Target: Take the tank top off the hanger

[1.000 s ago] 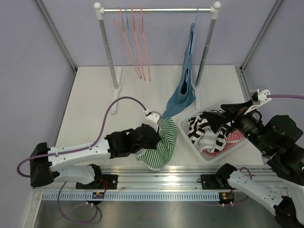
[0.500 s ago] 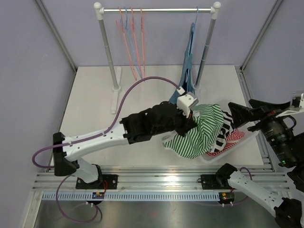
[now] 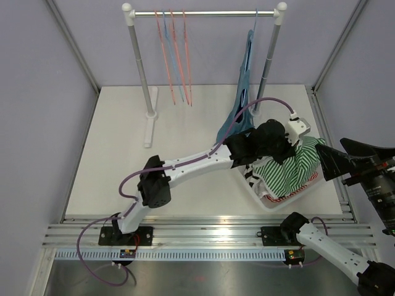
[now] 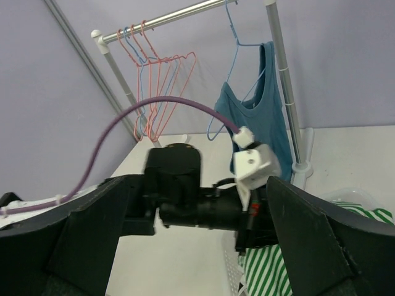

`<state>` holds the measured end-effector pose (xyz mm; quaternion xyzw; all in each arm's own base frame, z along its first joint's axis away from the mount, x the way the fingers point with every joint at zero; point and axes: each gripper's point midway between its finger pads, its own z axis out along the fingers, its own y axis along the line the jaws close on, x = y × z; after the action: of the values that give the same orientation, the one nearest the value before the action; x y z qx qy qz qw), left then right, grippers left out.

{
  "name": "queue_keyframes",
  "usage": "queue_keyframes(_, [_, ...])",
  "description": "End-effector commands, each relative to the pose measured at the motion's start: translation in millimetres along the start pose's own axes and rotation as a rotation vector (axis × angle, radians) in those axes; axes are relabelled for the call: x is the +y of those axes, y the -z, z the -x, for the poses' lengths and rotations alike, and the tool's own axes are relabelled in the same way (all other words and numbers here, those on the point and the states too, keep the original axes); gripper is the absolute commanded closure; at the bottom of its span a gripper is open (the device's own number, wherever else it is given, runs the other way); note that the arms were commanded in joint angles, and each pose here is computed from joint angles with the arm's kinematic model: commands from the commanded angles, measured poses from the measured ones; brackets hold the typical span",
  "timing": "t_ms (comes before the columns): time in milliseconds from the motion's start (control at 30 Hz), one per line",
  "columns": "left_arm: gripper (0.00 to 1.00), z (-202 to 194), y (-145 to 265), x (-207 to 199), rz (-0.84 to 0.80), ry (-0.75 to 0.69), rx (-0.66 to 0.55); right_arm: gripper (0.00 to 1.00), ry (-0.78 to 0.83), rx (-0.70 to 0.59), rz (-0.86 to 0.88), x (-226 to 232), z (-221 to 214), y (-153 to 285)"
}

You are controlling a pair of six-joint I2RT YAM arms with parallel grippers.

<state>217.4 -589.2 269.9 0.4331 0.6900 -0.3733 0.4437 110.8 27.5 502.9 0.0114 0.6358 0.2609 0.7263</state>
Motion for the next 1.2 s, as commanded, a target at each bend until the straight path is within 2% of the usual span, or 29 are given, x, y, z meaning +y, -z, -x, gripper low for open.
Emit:
queue_keyframes(0, [1.00,-13.3,-26.6,5.3,-0.115,0.017,0.017,0.00,0.001,0.070,0.033,8.0,-15.8,-6.2])
queue_keyframes(167, [1.00,-102.2,-59.0,-7.2,-0.235,0.111,0.223,0.00,0.006,0.121,0.040,9.4,-35.0,-13.1])
queue_keyframes(267, [1.00,-142.7,-69.3,-3.4,-0.228,0.157,0.309,0.00,0.005,0.147,0.044,10.7,-47.9,-19.5])
queue_keyframes(367, [1.00,-153.1,-69.6,-4.5,-0.248,0.177,0.342,0.01,0.013,0.176,0.033,8.8,-59.7,-24.4])
queue_keyframes(433, [1.00,-145.2,-64.8,-5.7,-0.246,0.169,0.334,0.01,0.023,0.195,0.017,5.9,-67.0,-27.4])
queue_keyframes(467, [0.93,-138.9,-62.3,-3.9,-0.235,0.166,0.323,0.00,0.028,0.200,0.002,3.7,-68.6,-29.1])
queue_keyframes(533, [0.85,-112.3,-50.3,-5.3,-0.228,0.149,0.276,0.01,0.040,0.208,-0.015,0.1,-70.0,-29.1])
queue_keyframes(567, [0.72,-102.6,-45.8,-5.9,-0.224,0.146,0.256,0.01,0.045,0.208,-0.031,-2.3,-69.6,-30.3])
queue_keyframes(600, [0.65,-77.6,-34.1,-9.3,-0.223,0.135,0.210,0.00,0.047,0.205,-0.040,-3.9,-67.3,-29.0])
queue_keyframes(667, [0.44,-58.3,-24.5,-7.4,-0.202,0.131,0.165,0.01,0.050,0.191,-0.051,-6.0,-60.2,-26.0])
queue_keyframes(767, [0.25,-22.5,-0.8,-4.3,-0.157,0.128,0.053,0.01,0.057,0.160,-0.051,-6.5,-48.0,-22.3])
queue_keyframes(800, [0.16,-10.4,4.0,-4.3,-0.152,0.124,0.004,0.00,0.065,0.148,-0.043,-5.7,-43.4,-20.9])
queue_keyframes(833, [0.13,11.4,20.1,-5.6,-0.142,0.126,-0.046,0.00,0.062,0.133,-0.042,-5.3,-38.6,-19.7])
queue_keyframes(867, [0.01,9.4,24.6,-4.8,-0.134,0.130,-0.046,0.01,0.056,0.112,-0.040,-4.7,-30.3,-17.1])
queue_keyframes(1000, [0.01,39.7,58.6,-5.6,-0.109,0.134,-0.130,0.01,0.070,0.098,-0.033,-2.0,-17.7,-15.8])
queue_keyframes(1067, [0.01,58.6,83.9,4.4,-0.031,0.145,-0.185,0.01,0.082,0.099,-0.054,-3.1,-14.9,-21.2])
queue_keyframes(1100, [0.01,49.1,88.5,12.0,0.015,0.165,-0.170,0.01,0.085,0.105,-0.065,-3.7,-16.0,-25.1])
queue_keyframes(1167, [0.01,65.9,124.6,42.5,0.215,0.209,-0.236,0.01,0.103,0.127,-0.087,-3.3,-19.9,-37.3])
